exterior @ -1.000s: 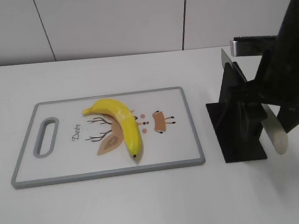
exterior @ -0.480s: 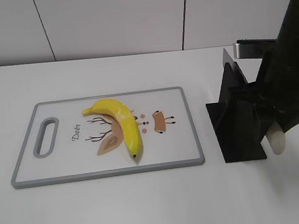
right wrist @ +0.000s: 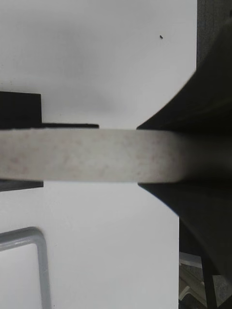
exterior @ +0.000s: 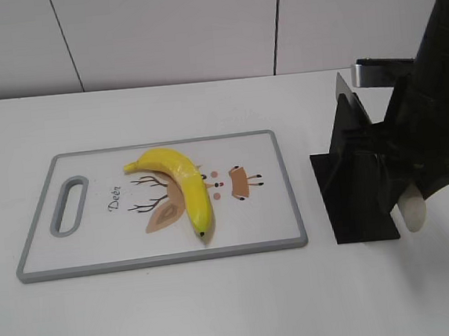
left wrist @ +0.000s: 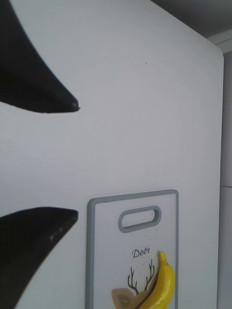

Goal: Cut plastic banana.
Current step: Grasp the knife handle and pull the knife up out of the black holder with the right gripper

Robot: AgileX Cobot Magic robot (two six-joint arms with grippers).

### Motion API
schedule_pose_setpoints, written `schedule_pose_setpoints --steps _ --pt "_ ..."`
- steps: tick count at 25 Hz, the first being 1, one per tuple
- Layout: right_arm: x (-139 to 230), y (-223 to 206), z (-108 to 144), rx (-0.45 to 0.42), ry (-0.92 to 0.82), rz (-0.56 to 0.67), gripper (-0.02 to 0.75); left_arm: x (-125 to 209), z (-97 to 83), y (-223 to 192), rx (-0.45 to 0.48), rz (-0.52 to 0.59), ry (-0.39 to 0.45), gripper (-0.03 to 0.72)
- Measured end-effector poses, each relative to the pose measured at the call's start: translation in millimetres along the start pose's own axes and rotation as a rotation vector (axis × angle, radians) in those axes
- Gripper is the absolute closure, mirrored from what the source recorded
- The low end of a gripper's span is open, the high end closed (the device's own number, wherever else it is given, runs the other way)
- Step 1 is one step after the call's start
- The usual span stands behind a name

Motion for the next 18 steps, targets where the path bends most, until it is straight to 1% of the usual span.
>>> schedule_pose_setpoints --steps 5,11,18 --pt "1.2 9.1 1.9 -0.013 -0.003 -0.012 0.566 0.0 0.0 0.0 0.000 0.000 0.000 0.113" --pt "1.9 38.4 4.5 -0.011 0.014 -0.041 0.567 0.1 0.0 0.0 0.000 0.001 0.000 0.117" --pt "-6.7 79.4 8.6 -0.024 0.036 -0.178 0.568 0.1 0.0 0.0 0.000 0.001 0.000 0.120"
Point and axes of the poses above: a point on each arm's last joint axis where the gripper is mounted, y pointing back along that axis away from the gripper, z along the wrist's bending axis when the last joint is at zero, x = y × z, the point moved 4 cm from there along -y, pointing out along that axis toward the gripper, and after that the axes turned 6 degrees about y, right-handed, at the moved point
